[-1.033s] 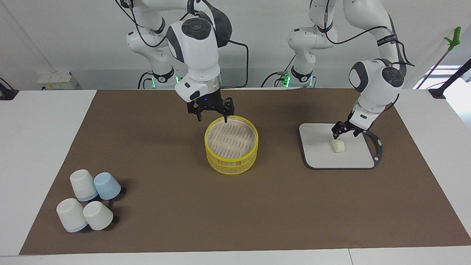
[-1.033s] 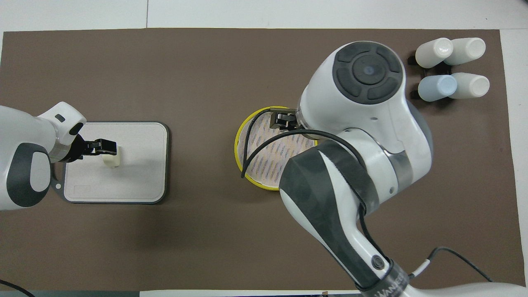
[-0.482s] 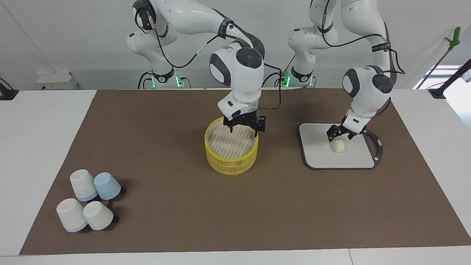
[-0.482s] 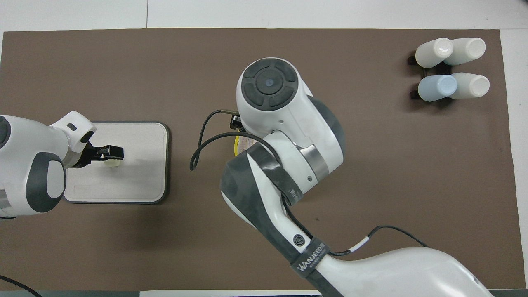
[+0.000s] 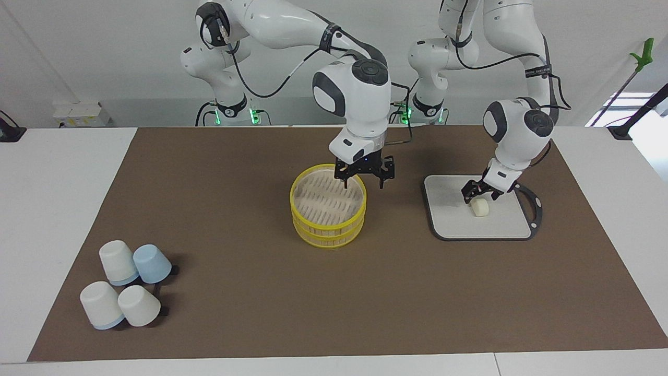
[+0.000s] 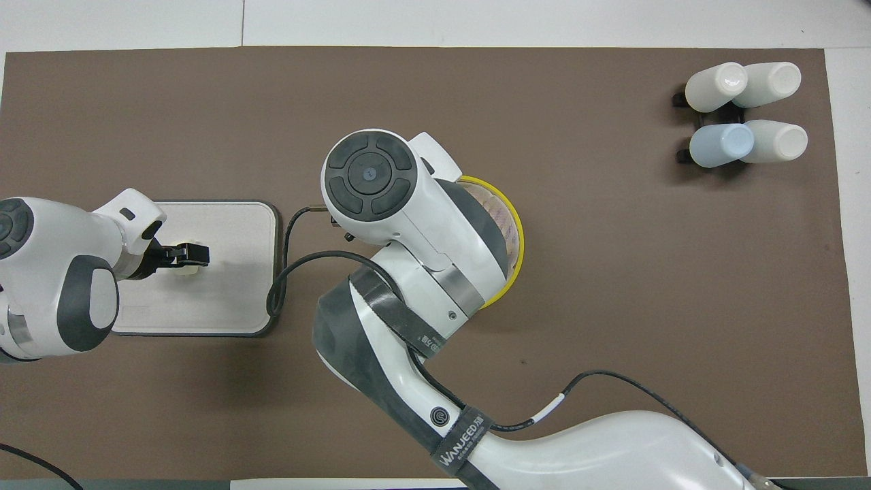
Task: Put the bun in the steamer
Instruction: 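Grasp the steamer lid with the right gripper while the left gripper grasps the bun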
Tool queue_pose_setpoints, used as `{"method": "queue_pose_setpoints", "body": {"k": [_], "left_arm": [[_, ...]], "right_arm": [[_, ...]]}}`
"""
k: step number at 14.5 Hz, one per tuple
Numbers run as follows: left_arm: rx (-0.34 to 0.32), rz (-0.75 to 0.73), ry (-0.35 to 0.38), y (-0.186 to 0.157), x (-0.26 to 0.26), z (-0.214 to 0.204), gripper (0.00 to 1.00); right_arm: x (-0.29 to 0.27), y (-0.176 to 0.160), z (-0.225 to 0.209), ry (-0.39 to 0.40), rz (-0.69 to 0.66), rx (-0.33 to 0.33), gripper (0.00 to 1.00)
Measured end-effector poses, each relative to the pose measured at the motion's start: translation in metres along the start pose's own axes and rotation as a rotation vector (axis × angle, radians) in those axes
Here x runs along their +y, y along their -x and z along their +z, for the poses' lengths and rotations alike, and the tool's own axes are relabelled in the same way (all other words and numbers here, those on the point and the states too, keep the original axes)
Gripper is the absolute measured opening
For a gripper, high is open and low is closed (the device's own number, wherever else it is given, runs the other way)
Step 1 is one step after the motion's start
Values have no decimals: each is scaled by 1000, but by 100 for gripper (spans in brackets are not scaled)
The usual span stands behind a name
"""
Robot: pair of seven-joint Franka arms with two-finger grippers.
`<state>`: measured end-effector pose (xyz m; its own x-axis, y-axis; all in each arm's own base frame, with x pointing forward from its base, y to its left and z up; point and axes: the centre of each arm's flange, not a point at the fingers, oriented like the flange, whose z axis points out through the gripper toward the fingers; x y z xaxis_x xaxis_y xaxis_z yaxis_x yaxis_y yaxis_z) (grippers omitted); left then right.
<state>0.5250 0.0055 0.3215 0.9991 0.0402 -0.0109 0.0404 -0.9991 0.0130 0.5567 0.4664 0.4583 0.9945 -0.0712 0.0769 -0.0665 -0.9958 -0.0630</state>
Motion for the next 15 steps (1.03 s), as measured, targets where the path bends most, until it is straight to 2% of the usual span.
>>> {"method": "queue_pose_setpoints", "body": {"k": [9, 11, 14, 15], "left_arm": [[1, 0, -1, -1, 0, 6, 91], [9, 0, -1, -2, 0, 6, 81], [17, 0, -1, -4, 0, 4, 82], [21, 0, -1, -4, 0, 4, 82]], "right_arm": [[1, 8, 55, 60, -1, -61, 100], [4, 10, 59, 75, 8, -74, 100], [4, 12, 62, 82, 6, -82, 100], [4, 12, 62, 83, 6, -83, 95]]}}
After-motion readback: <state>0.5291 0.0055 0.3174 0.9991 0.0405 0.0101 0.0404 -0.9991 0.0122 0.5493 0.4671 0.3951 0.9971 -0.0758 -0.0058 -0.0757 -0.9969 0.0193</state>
